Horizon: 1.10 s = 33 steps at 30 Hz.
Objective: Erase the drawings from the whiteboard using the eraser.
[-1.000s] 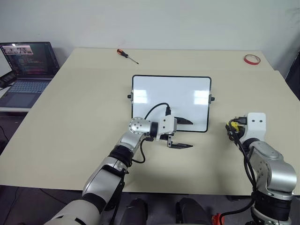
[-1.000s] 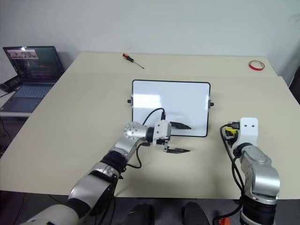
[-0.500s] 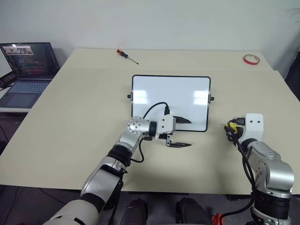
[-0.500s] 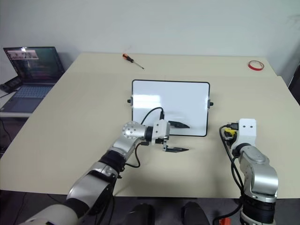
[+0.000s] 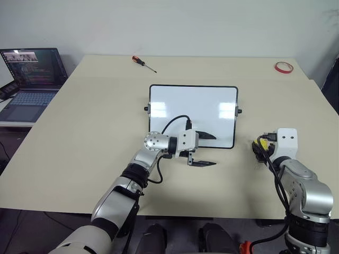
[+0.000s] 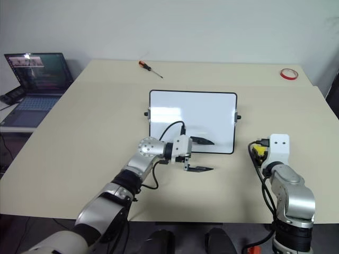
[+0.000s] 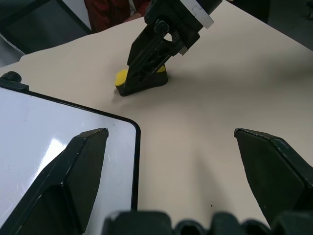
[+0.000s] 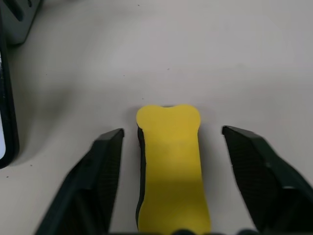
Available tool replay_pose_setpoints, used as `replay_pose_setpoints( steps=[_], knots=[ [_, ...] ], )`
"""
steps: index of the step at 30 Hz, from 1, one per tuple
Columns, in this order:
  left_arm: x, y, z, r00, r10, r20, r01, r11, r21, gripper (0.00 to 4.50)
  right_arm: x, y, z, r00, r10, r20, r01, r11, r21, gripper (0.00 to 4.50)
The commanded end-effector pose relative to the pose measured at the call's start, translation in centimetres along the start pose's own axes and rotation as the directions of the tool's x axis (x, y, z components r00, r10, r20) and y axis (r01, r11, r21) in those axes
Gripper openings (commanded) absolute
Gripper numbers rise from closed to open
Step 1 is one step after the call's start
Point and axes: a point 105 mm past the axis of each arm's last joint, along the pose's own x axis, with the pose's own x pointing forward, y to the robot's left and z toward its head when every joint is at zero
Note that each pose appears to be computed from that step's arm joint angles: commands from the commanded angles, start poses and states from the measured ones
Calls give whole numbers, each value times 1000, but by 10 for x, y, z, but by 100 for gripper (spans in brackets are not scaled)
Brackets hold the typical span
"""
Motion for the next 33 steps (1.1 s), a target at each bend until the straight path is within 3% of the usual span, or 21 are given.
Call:
replay_pose_setpoints(
  steps=[1, 7, 11, 15, 23, 31, 33],
  knots=[
    [2, 6, 12, 1000, -1, 19, 0, 999, 47, 450, -3, -3, 11, 999, -9, 44, 9, 1000, -7, 449],
    [-6, 9, 14, 999, 35, 24, -36, 999, 18, 450, -5, -3, 17, 998, -16, 58, 17, 1000, -14, 449],
    [-25, 24, 16, 973, 231, -1, -231, 971, -58, 450, -17, 2, 28, 992, 12, 125, -7, 999, -47, 449],
    [-37, 18, 16, 940, 338, -35, -340, 932, -126, 450, -29, 3, 33, 985, 15, 172, -2, 997, -78, 449],
    [-64, 12, 12, 759, 634, -153, -651, 732, -200, 450, -50, 6, 28, 953, -6, 304, 53, 988, -147, 449],
    [-116, 8, -7, 464, 842, -277, -886, 438, -152, 450, -68, -1, 15, 922, -32, 386, 91, 987, -135, 449],
    [-121, 1, -11, 421, 856, -301, -907, 395, -145, 450, -70, -5, 11, 922, -44, 385, 97, 988, -118, 449]
  ],
)
